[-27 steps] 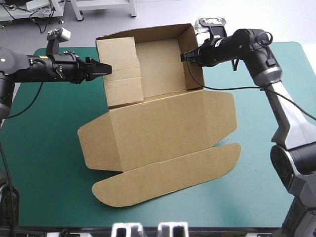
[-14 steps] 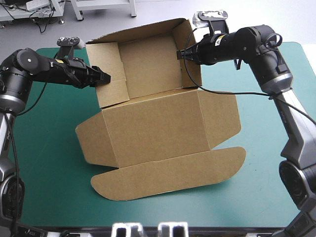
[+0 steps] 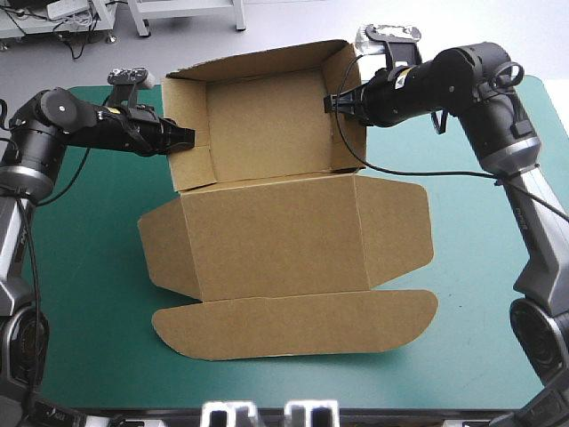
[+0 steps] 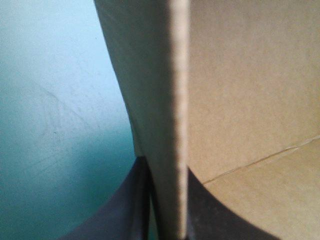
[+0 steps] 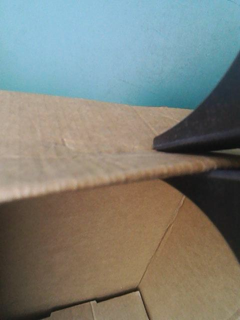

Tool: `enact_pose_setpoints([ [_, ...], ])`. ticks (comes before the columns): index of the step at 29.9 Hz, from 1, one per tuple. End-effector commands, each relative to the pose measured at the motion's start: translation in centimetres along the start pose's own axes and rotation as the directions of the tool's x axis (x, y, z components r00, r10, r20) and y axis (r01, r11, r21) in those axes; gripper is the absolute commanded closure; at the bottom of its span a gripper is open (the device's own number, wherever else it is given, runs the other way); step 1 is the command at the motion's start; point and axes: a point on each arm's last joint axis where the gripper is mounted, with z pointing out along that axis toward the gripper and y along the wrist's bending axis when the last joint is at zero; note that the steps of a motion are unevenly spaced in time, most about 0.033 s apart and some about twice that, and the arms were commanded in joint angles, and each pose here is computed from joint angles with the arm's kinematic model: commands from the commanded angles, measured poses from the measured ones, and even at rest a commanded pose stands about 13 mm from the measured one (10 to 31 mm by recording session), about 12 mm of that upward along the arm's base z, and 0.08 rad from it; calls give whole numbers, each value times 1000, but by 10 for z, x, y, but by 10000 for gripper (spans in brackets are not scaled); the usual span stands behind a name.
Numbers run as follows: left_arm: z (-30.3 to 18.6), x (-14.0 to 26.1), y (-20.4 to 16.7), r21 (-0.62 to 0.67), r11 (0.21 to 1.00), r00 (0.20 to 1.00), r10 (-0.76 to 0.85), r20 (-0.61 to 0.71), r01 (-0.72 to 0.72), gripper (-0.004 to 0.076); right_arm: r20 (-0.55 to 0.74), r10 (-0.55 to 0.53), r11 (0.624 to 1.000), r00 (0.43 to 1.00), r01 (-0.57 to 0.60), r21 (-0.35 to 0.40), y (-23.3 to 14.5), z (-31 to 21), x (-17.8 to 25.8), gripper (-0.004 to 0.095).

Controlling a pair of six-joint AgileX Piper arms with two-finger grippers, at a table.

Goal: Fold the box

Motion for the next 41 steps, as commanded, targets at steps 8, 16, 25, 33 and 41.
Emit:
enact_pose_setpoints([
  [8,-24,-24,-59,44,997,976,49,212,-59,734,-146,18,999,989,-23,-32,16,39,14,908],
  [16,31,-20,-79,-42,993,983,115,146,-110,734,-263,53,999,963,-49,25,-2,91,27,909],
  [25,105,-5,-48,-82,995,997,59,-44,-63,734,-260,119,992,958,-103,73,-43,116,23,909],
  [33,150,15,-29,-85,996,979,14,-202,-32,734,-301,185,982,936,-190,12,-67,152,27,909],
  [41,164,10,-22,-106,994,989,21,-148,-37,734,-242,204,978,949,-207,13,-79,189,30,908],
])
